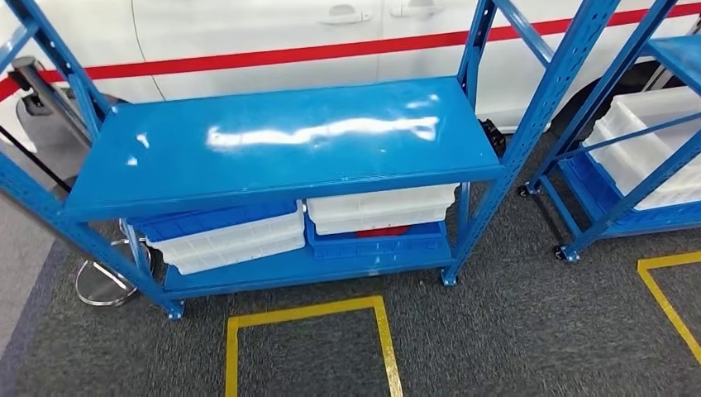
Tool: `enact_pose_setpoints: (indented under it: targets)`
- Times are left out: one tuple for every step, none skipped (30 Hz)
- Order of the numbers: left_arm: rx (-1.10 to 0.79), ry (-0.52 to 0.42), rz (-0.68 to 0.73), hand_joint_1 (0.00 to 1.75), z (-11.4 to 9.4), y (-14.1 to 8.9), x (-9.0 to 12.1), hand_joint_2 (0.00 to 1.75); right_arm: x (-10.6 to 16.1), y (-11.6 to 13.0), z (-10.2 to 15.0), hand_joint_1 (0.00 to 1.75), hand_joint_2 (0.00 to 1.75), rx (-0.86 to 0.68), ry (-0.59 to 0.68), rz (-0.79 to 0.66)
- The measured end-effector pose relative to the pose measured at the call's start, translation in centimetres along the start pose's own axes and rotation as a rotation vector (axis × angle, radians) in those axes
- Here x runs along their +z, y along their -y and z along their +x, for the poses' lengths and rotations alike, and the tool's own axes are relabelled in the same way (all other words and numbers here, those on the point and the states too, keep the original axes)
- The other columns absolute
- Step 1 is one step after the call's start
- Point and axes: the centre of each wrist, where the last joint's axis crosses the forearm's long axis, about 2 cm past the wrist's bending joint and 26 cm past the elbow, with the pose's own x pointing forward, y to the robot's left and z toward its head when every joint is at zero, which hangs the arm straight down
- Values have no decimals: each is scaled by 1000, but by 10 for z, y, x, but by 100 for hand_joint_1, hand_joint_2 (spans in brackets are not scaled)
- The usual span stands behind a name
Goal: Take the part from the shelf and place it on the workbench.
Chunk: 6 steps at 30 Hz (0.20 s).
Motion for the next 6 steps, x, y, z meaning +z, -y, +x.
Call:
enact_pose_setpoints:
  targets:
    - [-1, 2, 0, 0, 1, 0, 0, 0, 0, 0, 1, 0, 0, 0, 1, 0]
    - [-3, 4, 0, 0, 1, 0, -1, 0, 0, 0, 1, 0, 0, 0, 2, 0]
    - [-4, 5, 0, 0, 2, -1, -1, 0, 0, 0, 1, 0, 0, 0, 2, 1]
    - [-5, 6, 0, 0, 3, -1, -1, 0, 0, 0, 1, 0, 0, 0, 2, 1]
    - [-6, 7, 1, 0, 3, -1, -1, 0, 0, -1, 1, 0, 0, -1, 3, 1]
    - [-6, 7, 1, 0, 3, -1, -1, 0, 0, -1, 1, 0, 0, -1, 3, 0]
